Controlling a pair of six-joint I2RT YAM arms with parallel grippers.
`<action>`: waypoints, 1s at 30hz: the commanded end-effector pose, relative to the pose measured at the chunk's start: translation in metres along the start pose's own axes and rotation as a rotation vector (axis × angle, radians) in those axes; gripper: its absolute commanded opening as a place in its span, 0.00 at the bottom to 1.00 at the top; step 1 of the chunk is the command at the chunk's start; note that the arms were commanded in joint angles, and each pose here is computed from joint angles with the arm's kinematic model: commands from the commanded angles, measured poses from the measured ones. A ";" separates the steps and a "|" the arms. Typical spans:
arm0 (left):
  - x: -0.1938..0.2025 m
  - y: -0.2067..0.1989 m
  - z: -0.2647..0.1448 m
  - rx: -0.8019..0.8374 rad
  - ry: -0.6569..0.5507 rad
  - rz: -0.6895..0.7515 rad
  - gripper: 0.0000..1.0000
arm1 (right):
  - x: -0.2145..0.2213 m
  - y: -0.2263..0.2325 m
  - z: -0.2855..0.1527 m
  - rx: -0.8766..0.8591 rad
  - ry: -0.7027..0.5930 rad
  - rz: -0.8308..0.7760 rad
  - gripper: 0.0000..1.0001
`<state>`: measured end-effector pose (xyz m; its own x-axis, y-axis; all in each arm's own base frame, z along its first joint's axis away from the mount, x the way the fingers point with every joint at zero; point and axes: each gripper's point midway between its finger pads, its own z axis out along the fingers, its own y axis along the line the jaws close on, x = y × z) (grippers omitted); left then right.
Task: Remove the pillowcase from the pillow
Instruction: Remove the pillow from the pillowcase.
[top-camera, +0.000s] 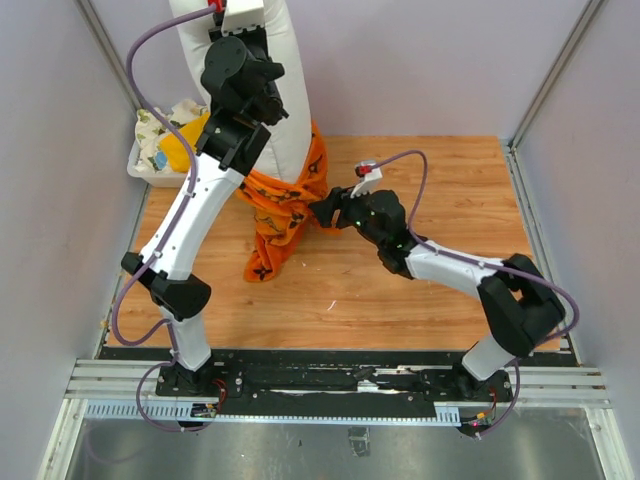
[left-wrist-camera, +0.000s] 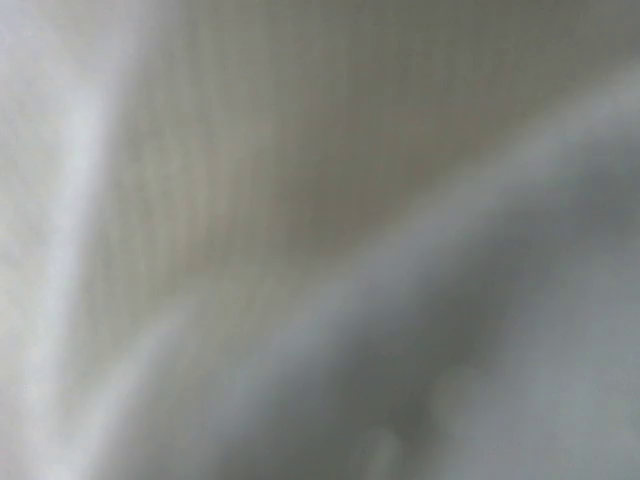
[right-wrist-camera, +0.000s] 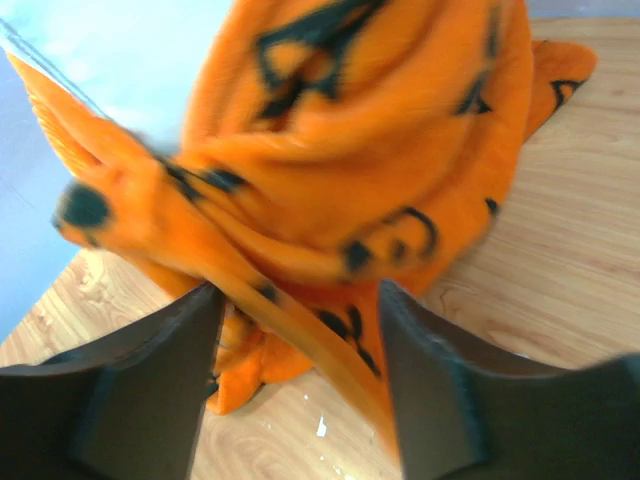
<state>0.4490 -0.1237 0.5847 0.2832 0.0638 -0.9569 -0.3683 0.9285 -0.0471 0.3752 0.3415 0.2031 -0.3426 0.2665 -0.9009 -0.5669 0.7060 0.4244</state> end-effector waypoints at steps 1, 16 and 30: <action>-0.122 0.062 -0.020 -0.010 -0.282 -0.298 0.00 | -0.023 0.000 -0.031 0.014 -0.018 -0.065 0.81; -0.114 -0.053 -0.083 0.799 -0.263 -0.111 0.00 | -0.095 0.029 -0.061 -0.164 -0.153 -0.181 0.99; -0.140 -0.008 -0.136 1.084 -0.418 -0.118 0.00 | -0.121 -0.068 -0.083 -0.135 -0.182 0.024 0.99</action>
<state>0.3614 -0.2177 0.5269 0.1993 0.0788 -0.9768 0.6711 0.7154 0.1947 0.3927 0.2181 0.2877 -0.2165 0.3573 -0.9085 -0.6448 0.6464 0.4079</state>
